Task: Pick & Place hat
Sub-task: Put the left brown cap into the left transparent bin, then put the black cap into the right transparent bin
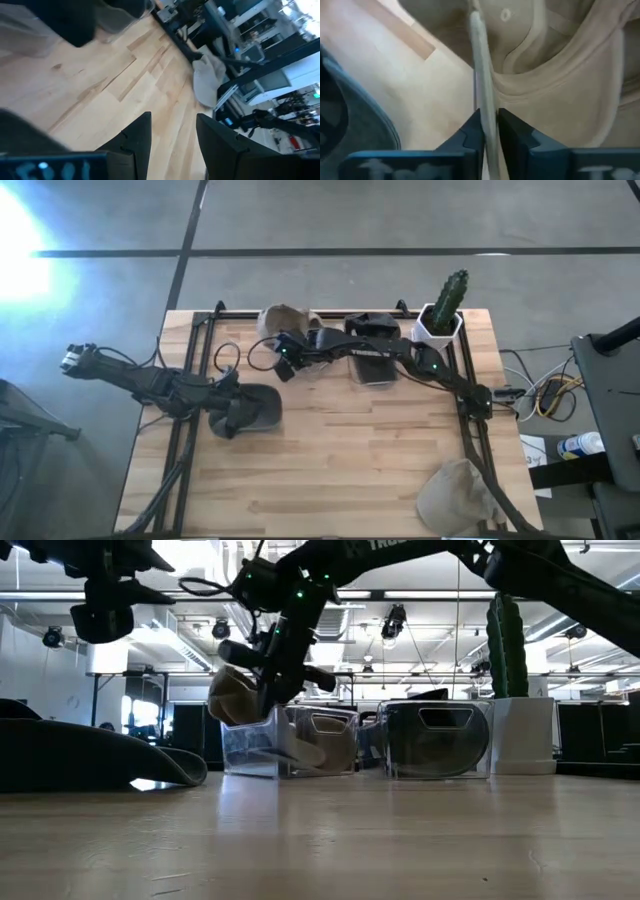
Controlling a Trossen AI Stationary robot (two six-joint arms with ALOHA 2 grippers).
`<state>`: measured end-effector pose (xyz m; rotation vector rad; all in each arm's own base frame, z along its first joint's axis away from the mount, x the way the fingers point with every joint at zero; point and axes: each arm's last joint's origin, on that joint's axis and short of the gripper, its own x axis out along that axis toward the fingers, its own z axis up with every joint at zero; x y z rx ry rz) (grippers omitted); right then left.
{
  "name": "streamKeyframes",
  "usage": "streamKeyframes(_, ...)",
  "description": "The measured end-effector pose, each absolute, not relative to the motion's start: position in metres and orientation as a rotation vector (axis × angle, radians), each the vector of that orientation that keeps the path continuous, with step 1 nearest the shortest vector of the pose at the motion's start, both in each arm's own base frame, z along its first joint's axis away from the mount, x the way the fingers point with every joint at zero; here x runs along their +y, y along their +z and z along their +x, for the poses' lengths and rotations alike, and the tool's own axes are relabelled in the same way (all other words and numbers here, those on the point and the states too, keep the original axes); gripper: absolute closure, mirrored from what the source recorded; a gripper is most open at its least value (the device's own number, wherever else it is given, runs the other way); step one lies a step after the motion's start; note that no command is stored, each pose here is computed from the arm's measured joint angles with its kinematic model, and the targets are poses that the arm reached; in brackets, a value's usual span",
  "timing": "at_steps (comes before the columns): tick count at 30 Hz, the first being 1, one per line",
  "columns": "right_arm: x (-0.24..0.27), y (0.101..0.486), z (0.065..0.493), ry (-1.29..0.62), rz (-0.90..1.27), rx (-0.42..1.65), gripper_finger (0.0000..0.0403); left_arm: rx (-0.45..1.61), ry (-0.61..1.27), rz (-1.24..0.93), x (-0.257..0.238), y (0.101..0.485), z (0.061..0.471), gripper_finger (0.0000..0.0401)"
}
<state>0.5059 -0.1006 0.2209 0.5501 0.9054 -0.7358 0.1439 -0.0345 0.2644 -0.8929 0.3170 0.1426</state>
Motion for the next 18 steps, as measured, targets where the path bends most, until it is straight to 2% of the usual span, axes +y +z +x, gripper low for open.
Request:
streamKeyframes(12, -0.094, 0.253, 0.5, -0.662, 0.453, 0.875, 0.0233, 0.571, 0.176, -0.864, -0.039, 0.244, 0.132, 0.0252)
streamKeyframes(18, -0.069, 0.297, 0.492, -0.479, 0.188, 0.834, 0.0206, 0.744, 0.087, -0.772, -0.053, 0.23, 0.133, 0.0252)
